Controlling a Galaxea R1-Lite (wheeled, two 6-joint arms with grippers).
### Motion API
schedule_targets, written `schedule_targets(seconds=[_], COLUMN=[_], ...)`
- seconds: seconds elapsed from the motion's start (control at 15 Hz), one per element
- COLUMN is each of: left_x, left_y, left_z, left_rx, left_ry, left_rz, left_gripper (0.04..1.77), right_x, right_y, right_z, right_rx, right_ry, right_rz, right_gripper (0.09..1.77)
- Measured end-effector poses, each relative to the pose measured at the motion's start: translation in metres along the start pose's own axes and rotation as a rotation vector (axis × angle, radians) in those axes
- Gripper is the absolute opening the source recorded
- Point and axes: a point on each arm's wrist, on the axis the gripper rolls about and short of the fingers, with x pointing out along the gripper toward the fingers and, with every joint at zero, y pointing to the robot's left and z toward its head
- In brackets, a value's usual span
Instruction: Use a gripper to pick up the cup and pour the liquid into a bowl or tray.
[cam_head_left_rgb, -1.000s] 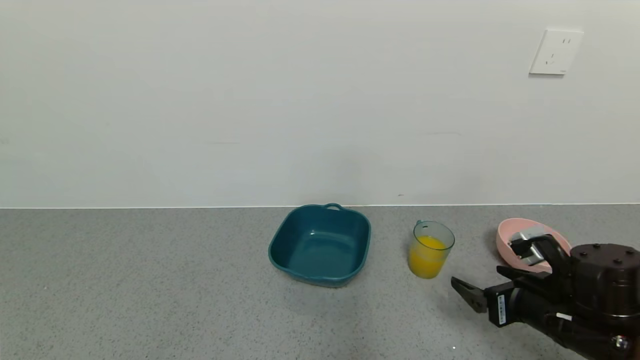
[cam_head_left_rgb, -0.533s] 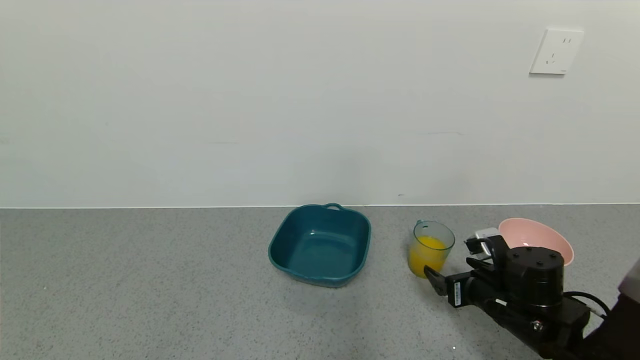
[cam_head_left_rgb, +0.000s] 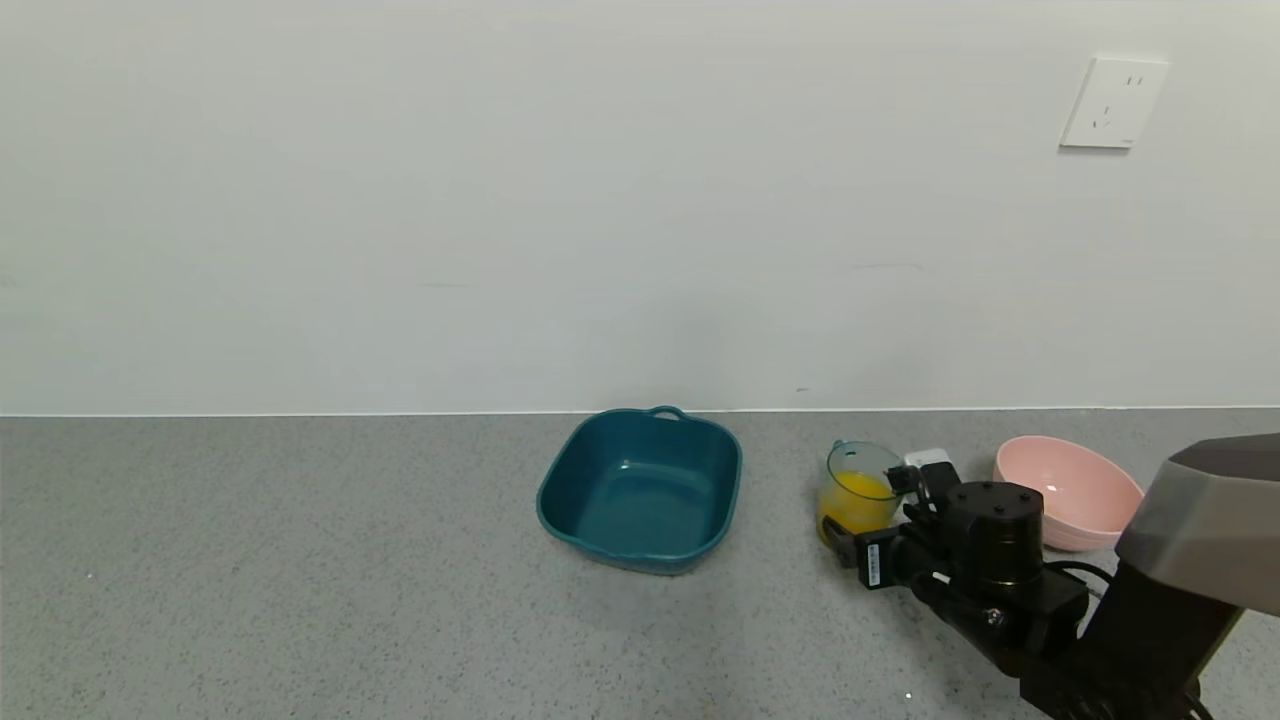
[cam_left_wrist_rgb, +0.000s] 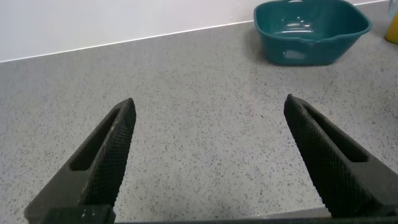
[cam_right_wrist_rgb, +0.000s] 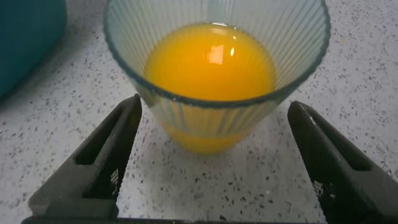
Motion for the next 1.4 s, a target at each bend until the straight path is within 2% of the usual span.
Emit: schedule_targets(seconds=[1.07,1.4], left_x=[0.000,0.000], left_y=[0.000,0.000], left_z=[0.000,0.000], left_rx=[0.000,0.000], left_ry=[0.000,0.000], left_rz=[0.000,0.000], left_gripper=[1.72,1.72], right_x=[0.029,0.034], right_y=[0.006,0.006], right_z=[0.000,-0.003], right_rx=[0.010,0.020], right_ry=[-0.042,-0.079], right_rz=[-0.012,-0.028], right_gripper=[1.71,1.71])
